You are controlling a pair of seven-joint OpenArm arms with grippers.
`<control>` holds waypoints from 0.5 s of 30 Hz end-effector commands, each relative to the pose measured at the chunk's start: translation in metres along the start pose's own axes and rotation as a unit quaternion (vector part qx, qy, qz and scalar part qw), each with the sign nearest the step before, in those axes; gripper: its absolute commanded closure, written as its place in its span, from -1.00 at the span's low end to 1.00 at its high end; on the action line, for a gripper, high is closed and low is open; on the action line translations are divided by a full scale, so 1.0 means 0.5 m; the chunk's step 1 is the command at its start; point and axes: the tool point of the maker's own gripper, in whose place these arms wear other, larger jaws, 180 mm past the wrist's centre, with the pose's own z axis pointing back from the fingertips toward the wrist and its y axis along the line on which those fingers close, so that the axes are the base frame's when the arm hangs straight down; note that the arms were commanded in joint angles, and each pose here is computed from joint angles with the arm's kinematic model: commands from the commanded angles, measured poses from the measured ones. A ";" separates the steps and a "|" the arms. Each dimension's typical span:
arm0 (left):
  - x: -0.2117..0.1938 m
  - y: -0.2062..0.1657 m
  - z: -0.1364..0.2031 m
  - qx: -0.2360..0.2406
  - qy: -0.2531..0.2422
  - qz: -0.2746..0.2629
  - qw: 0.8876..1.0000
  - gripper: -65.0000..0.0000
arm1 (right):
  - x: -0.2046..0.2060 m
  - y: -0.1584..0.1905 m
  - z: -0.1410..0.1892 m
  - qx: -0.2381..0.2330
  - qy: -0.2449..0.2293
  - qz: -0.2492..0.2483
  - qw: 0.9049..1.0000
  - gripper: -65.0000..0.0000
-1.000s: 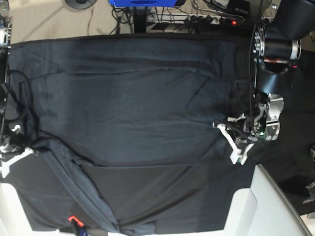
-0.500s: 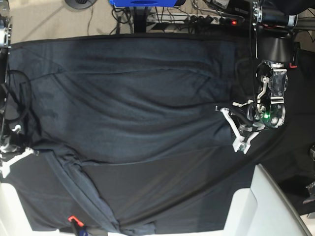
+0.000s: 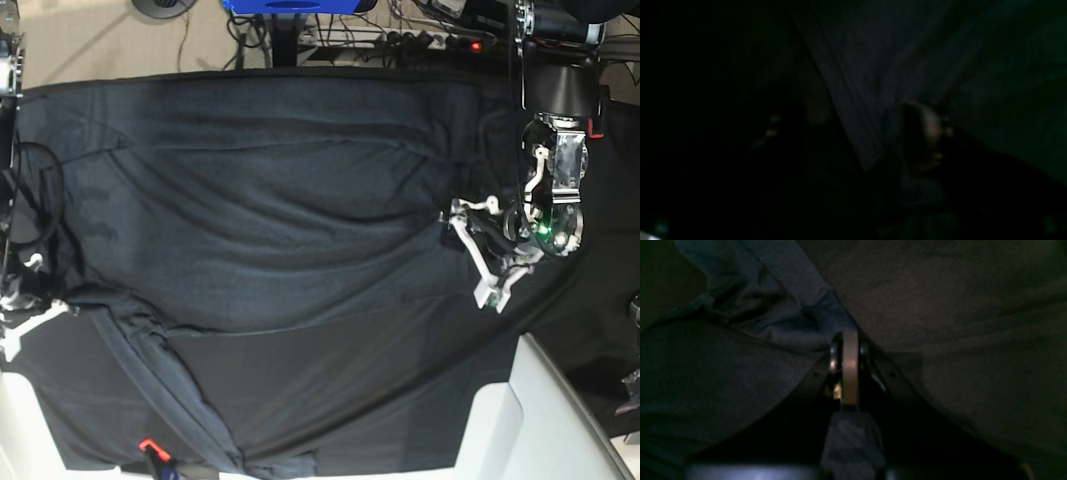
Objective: Fold the T-shirt properly
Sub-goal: 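Hold the shirt side with the left gripper and pull it inward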
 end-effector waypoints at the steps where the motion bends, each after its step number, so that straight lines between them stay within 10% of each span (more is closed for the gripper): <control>1: 0.023 0.030 0.016 0.015 -0.013 -0.005 1.000 -0.48 | 0.052 -0.008 0.016 -0.003 -0.031 0.004 1.000 0.98; 15: 0.092 0.175 -0.012 0.041 -0.046 0.132 0.989 0.03 | 0.045 -0.007 0.015 -0.002 -0.023 0.003 1.000 0.98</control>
